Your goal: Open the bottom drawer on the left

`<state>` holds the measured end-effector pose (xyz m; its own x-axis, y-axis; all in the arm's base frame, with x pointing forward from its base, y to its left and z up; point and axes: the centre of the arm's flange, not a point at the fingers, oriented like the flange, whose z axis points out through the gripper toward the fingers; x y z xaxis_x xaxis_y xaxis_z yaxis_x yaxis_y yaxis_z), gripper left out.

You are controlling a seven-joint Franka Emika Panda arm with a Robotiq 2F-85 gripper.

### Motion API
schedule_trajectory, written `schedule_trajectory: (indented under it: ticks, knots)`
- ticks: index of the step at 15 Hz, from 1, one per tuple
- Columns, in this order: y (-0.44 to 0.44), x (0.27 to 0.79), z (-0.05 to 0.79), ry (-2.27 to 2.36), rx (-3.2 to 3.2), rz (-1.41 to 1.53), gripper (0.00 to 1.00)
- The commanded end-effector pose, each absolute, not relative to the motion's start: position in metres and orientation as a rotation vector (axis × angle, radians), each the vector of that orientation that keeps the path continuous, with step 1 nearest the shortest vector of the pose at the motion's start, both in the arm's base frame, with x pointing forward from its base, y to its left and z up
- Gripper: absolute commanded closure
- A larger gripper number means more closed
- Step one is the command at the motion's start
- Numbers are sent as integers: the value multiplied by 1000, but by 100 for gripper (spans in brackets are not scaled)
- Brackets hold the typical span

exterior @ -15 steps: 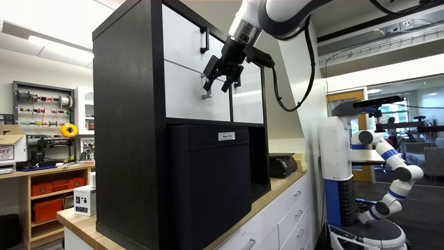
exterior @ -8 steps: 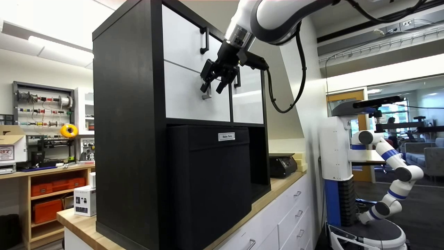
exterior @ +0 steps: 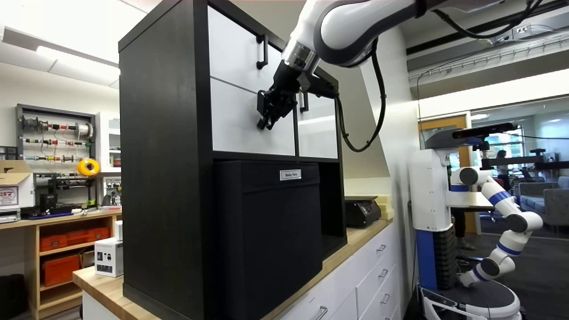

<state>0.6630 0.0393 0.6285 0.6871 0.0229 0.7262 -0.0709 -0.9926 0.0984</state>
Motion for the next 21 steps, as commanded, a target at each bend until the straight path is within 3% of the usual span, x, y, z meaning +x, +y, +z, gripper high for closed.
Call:
schedule_trajectory:
  ticks: [1,12,21]
  knots:
    - [50,656,630,-26,2785,1205,95]
    - [45,625,610,-57,2778,1182,93]
    - [41,550,580,-134,2740,1248,93]
